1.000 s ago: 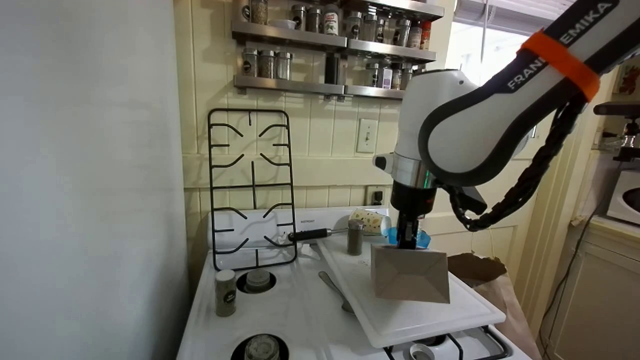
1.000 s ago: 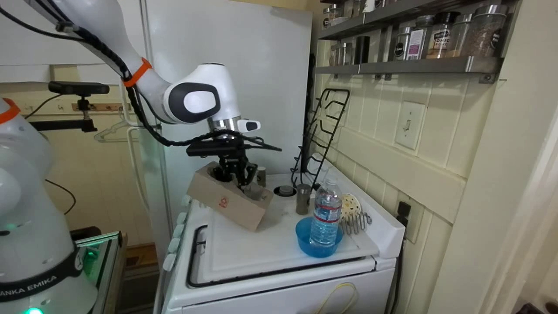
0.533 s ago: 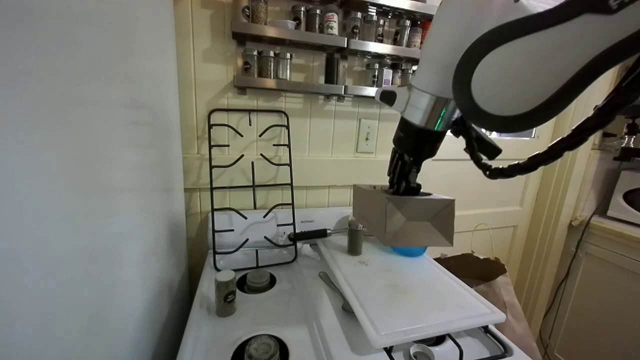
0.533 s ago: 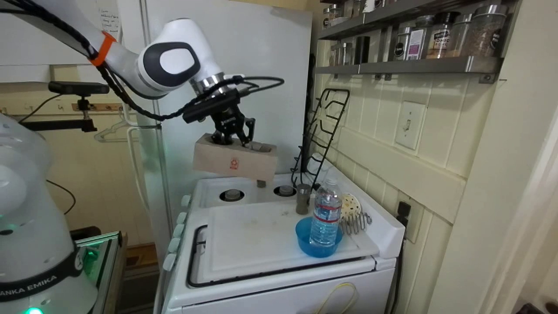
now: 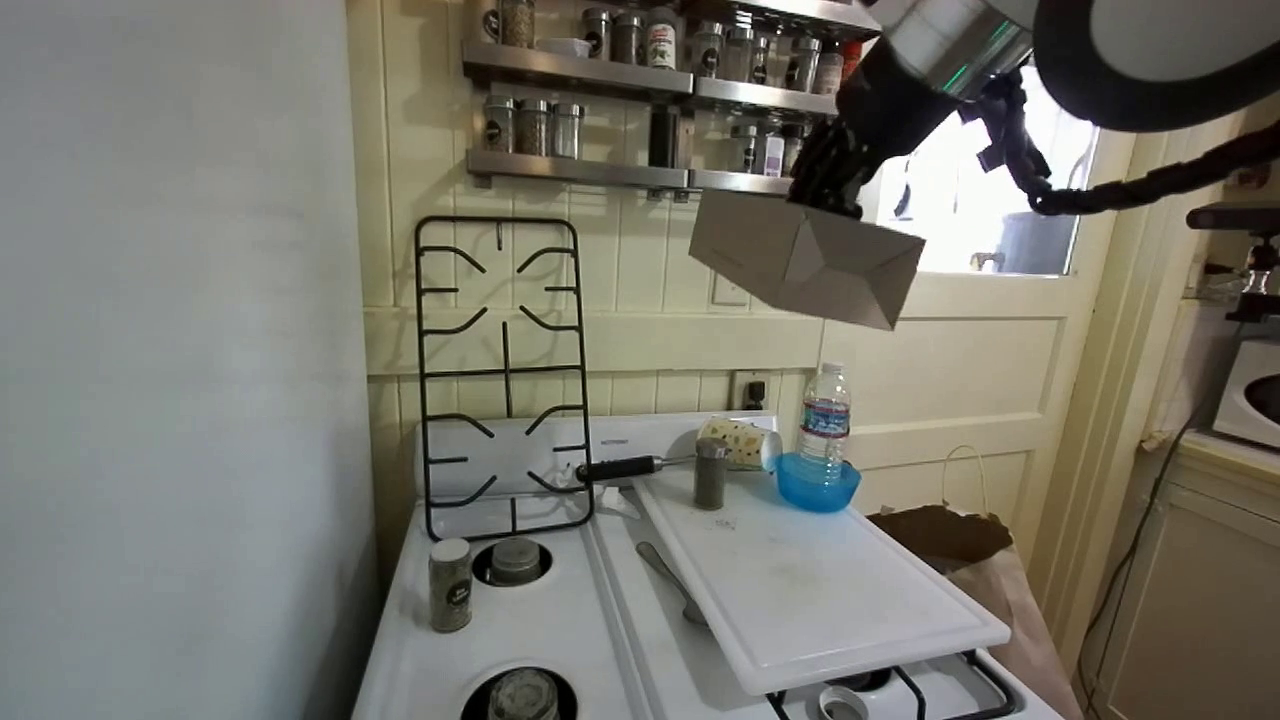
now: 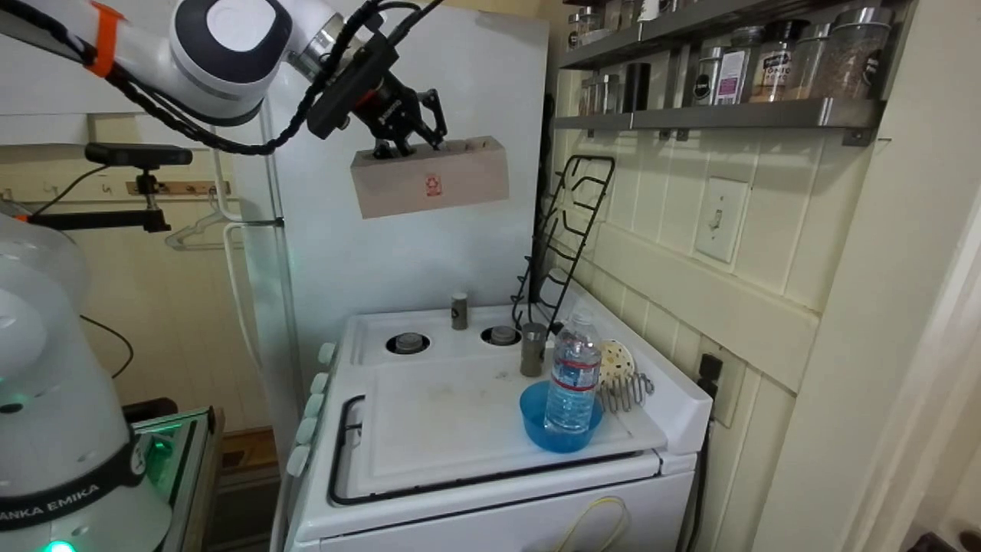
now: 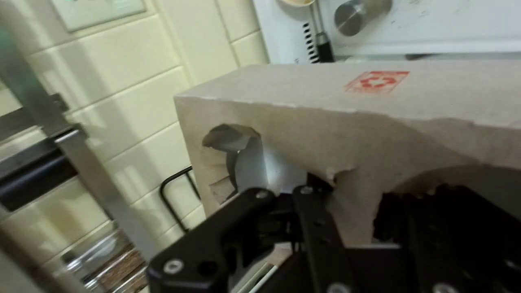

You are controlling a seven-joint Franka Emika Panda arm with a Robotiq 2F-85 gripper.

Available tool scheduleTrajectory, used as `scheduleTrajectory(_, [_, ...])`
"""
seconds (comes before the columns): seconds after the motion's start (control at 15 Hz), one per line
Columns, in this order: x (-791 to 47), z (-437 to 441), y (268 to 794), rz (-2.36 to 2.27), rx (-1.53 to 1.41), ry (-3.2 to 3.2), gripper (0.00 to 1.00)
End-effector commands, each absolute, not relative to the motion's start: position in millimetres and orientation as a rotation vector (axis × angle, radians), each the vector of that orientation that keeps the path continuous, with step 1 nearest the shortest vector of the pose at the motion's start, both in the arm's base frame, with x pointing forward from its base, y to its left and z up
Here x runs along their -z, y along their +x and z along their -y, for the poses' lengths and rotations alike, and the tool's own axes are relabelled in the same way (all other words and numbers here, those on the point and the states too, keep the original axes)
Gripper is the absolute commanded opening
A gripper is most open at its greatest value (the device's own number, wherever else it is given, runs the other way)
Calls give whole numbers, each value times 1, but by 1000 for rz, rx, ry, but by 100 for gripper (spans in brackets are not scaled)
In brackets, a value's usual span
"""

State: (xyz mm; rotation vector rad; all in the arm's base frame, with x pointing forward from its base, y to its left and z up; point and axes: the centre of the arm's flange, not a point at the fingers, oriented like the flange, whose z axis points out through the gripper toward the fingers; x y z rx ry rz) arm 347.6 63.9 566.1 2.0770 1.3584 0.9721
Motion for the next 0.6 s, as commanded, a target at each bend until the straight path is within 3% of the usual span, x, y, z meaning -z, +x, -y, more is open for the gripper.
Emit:
scheduleTrajectory(0.0, [-586, -44, 350, -1402, -1219, 1942, 1])
scheduleTrajectory(0.27, [-600, -30, 360, -1505, -1435, 1824, 1])
scheduleTrajectory(0.53, [-590, -38, 360, -1483, -1400, 1874, 4])
